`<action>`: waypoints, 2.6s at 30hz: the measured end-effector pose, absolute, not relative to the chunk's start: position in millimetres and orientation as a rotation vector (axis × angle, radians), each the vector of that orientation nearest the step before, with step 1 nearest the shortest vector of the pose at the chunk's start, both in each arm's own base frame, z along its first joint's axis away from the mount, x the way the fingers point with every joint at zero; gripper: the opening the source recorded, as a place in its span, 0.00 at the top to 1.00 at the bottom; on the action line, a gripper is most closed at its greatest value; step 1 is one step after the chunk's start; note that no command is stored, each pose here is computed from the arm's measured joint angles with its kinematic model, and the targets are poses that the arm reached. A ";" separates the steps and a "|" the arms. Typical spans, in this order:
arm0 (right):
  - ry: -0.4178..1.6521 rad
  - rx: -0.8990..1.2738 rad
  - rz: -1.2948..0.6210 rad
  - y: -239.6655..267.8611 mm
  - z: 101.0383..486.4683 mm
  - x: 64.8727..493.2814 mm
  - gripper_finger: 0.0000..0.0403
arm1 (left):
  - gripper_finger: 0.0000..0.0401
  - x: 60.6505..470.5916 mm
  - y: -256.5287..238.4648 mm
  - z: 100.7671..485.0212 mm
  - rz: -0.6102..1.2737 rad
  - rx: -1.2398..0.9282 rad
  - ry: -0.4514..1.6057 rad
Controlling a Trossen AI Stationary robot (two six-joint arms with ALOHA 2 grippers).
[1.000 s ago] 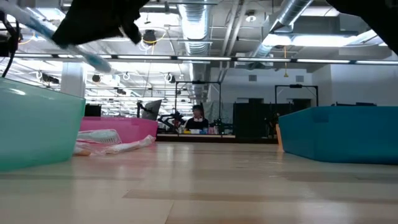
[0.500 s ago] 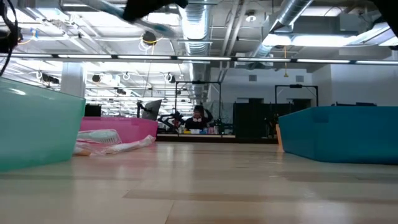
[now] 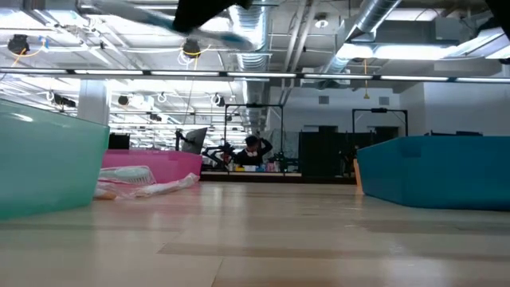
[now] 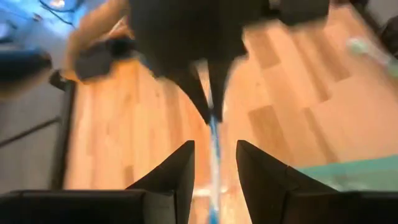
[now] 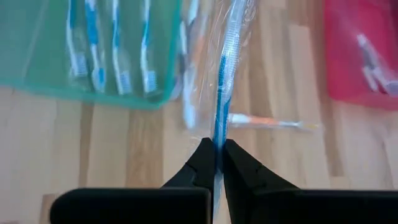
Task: Pick & Place Toothbrushes
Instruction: Put the blue toothbrush into the green bin
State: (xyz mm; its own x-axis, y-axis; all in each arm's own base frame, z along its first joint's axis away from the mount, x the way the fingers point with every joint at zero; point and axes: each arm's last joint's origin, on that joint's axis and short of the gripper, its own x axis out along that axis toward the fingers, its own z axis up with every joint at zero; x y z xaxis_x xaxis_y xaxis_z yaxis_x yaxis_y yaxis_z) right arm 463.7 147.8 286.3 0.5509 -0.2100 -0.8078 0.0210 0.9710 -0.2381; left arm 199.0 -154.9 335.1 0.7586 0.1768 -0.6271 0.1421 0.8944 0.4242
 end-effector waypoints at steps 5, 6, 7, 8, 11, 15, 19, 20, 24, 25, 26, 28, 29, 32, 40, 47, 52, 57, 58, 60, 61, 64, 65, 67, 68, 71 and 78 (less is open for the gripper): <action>1.004 -0.262 -0.151 162.5 274.2 461.4 0.99 | 0.72 200.2 -146.0 340.5 -0.007 0.379 0.762; 1.018 -0.274 -0.157 163.6 272.1 460.1 0.99 | 0.71 198.1 -142.2 343.6 -0.013 0.343 0.764; 1.024 -0.281 -0.159 164.4 270.6 459.7 0.99 | 0.71 196.4 -138.4 345.9 -0.022 0.301 0.773; 1.024 -0.282 -0.159 164.6 270.2 459.9 0.99 | 0.70 195.7 -135.0 347.5 -0.031 0.258 0.783; 1.020 -0.276 -0.169 161.7 271.3 460.7 0.99 | 0.65 196.9 -126.6 345.3 -0.047 0.192 0.821; 1.008 -0.265 -0.177 157.3 271.8 463.7 0.99 | 0.58 201.7 -117.5 331.7 -0.043 0.177 0.885; 1.000 -0.258 -0.183 153.0 272.2 466.1 0.99 | 0.52 204.8 -109.5 316.7 -0.046 0.189 0.947; 0.999 -0.257 -0.186 151.3 272.3 466.8 0.99 | 0.51 205.0 -108.7 314.3 -0.044 0.194 0.953; 0.992 -0.251 -0.191 147.7 272.7 468.9 0.99 | 0.49 204.8 -107.6 308.0 -0.045 0.202 0.974; 0.987 -0.249 -0.192 146.9 272.9 469.5 0.99 | 0.48 204.8 -107.3 305.8 -0.044 0.204 0.979; 0.984 -0.246 -0.194 146.0 273.1 470.2 0.99 | 0.48 205.2 -105.7 303.5 -0.039 0.208 0.985; 0.982 -0.246 -0.194 145.3 273.2 470.6 0.99 | 0.47 207.4 -102.1 299.3 -0.032 0.219 0.989; 0.983 -0.246 -0.194 144.9 273.2 470.6 0.99 | 0.47 208.5 -100.9 297.8 -0.033 0.227 0.987; 0.983 -0.244 -0.196 144.1 273.2 470.9 0.99 | 0.46 211.5 -98.6 298.1 -0.034 0.239 0.971; 0.987 -0.258 -0.195 142.4 272.0 471.9 0.99 | 0.48 219.4 -94.8 292.4 -0.055 0.235 0.997; 0.988 -0.261 -0.195 142.4 271.6 472.1 0.99 | 0.51 224.6 -89.5 279.7 -0.029 0.231 1.030; 0.988 -0.266 -0.195 142.3 271.6 472.0 0.99 | 0.58 225.5 -88.3 279.5 -0.030 0.219 1.029; 0.988 -0.269 -0.194 141.9 271.6 472.2 0.99 | 0.71 226.2 -87.7 279.7 -0.029 0.204 1.026; 0.988 -0.268 -0.195 141.6 271.6 472.2 0.99 | 0.75 226.4 -87.4 279.8 -0.027 0.202 1.025; 0.986 -0.275 -0.203 141.3 271.7 472.4 0.99 | 0.85 226.4 -87.4 279.8 -0.022 0.194 1.025; 0.983 -0.282 -0.213 141.0 271.9 472.4 0.99 | 0.92 226.4 -87.3 279.8 -0.021 0.192 1.025; 0.979 -0.287 -0.221 140.8 271.9 472.5 0.96 | 0.96 226.3 -87.2 279.7 -0.015 0.189 1.026; 0.977 -0.286 -0.222 140.8 272.0 472.7 0.95 | 0.96 226.3 -87.3 279.7 -0.016 0.182 1.027; 0.974 -0.285 -0.218 141.4 272.2 472.9 0.91 | 0.97 225.9 -87.6 279.5 -0.019 0.159 1.034; 0.971 -0.290 -0.213 141.9 272.4 473.1 0.89 | 0.97 225.2 -87.7 279.4 -0.018 0.154 1.039; 0.948 -0.321 -0.196 148.1 273.7 473.2 0.82 | 0.97 220.3 -88.8 281.2 -0.014 0.145 1.044; 0.877 -0.426 -0.238 166.2 277.5 470.0 0.63 | 0.97 202.5 -92.8 296.2 -0.026 0.074 0.985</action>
